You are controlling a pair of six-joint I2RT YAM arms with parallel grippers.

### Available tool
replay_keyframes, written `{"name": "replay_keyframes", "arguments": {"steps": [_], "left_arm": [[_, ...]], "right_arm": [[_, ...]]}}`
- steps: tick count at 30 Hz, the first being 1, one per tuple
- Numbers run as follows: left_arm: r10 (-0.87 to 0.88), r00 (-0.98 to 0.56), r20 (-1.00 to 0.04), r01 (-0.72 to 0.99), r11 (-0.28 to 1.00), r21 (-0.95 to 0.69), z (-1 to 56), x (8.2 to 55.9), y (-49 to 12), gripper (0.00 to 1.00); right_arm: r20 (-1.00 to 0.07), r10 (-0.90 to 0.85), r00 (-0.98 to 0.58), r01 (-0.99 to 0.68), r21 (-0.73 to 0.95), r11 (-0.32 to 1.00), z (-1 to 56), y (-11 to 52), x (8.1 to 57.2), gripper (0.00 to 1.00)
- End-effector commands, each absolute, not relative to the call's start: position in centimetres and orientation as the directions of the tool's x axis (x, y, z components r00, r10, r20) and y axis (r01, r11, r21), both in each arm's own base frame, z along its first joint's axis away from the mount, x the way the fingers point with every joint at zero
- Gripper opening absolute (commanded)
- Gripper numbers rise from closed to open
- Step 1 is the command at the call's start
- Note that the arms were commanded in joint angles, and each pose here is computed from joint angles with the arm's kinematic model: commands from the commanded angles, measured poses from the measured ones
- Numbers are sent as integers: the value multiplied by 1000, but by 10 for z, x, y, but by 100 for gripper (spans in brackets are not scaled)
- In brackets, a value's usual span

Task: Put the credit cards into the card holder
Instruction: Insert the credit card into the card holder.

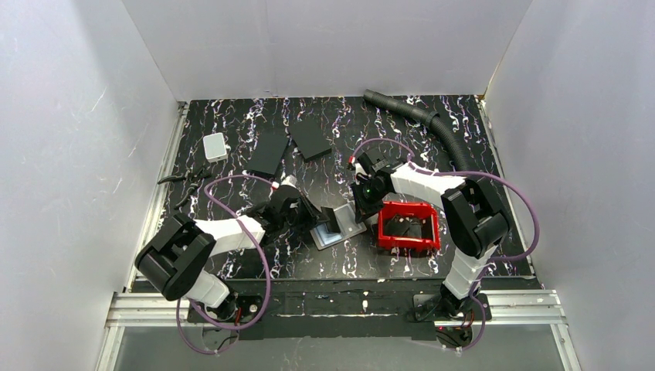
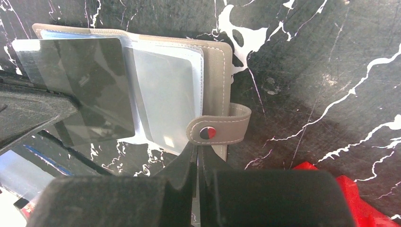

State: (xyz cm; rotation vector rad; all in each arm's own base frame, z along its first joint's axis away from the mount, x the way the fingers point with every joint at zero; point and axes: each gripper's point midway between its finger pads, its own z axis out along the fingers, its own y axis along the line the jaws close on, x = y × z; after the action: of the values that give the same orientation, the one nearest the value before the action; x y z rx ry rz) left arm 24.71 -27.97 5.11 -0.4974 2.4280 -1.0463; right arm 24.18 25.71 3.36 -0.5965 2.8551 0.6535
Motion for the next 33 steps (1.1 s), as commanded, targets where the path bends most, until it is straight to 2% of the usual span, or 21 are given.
{"name": "replay_keyframes", "arguments": {"steps": [1, 12, 23, 33], "left_arm": [[-536, -802, -263, -180, 637, -750, 48, 251, -276, 0], [-567, -792, -227, -221, 612, -759, 41, 246, -278, 0], [-562, -822, -95, -295, 562, -773, 36, 232, -291, 0], [-544, -829, -130, -261, 582, -770, 35, 230, -287, 0]], "right_arm": [[-223, -338, -914, -403, 407, 820, 29, 259, 235, 6], [-227, -331, -916, -398, 407, 822, 30, 262, 236, 6], [-231, -338, -912, -406, 406, 819, 33, 265, 236, 6], [-231, -347, -909, -414, 407, 814, 32, 266, 235, 6]]}}
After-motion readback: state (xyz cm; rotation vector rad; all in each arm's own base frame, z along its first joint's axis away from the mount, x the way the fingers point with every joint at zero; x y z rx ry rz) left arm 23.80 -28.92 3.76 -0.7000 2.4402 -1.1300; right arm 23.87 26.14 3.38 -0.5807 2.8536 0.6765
